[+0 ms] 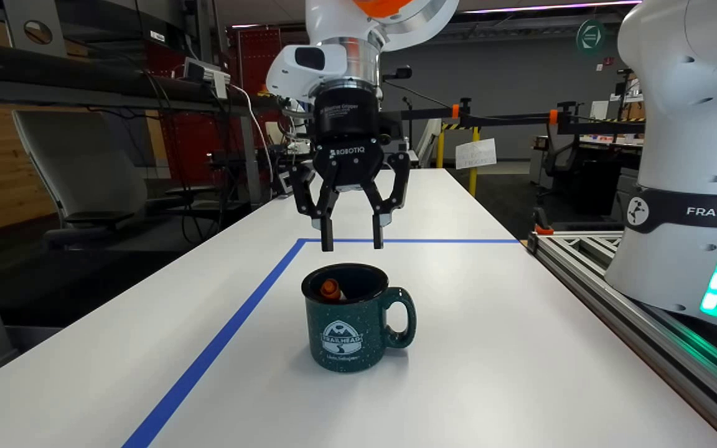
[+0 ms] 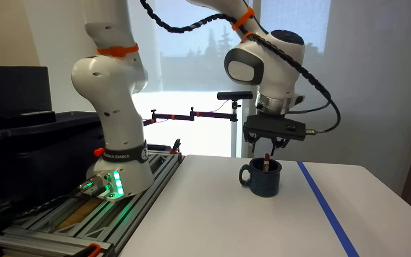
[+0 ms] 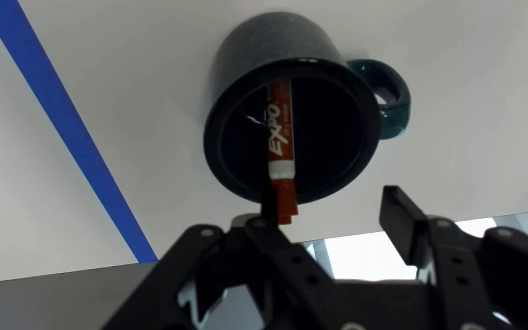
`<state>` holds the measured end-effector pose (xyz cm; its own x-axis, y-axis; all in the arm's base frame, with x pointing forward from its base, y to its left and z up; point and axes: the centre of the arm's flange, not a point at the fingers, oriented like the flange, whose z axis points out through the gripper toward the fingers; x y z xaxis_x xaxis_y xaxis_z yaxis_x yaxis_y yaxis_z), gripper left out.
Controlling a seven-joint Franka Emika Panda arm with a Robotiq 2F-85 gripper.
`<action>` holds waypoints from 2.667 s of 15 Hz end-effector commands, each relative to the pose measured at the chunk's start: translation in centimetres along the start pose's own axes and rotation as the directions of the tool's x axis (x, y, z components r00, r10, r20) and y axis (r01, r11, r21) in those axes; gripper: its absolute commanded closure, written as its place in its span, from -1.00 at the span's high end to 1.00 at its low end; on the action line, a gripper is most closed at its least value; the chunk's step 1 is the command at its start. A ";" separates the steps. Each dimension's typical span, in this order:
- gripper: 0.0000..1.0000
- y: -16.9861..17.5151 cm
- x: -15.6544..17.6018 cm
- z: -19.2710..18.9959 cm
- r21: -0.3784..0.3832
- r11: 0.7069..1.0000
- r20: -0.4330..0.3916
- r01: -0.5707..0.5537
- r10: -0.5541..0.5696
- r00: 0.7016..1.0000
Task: Take the marker out of the cup
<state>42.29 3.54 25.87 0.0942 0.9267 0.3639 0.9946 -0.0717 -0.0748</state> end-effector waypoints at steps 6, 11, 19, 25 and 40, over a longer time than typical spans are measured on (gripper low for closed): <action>-0.06 0.0 -0.5 1.5 -0.035 0.999 -0.029 0.008 -0.009 1.000; -0.17 0.0 -0.7 2.7 -0.044 0.999 -0.023 0.009 -0.010 1.000; -0.28 0.2 -1.1 3.9 -0.074 0.997 -0.041 0.030 -0.033 0.999; -0.33 0.0 -1.1 4.5 -0.088 0.995 -0.066 0.043 -0.049 0.997; -0.96 0.2 -2.5 5.9 -0.065 0.997 -0.065 0.033 -0.037 0.997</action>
<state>41.92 3.26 20.20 0.0683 0.9032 0.4237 0.9976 -0.0682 -0.0153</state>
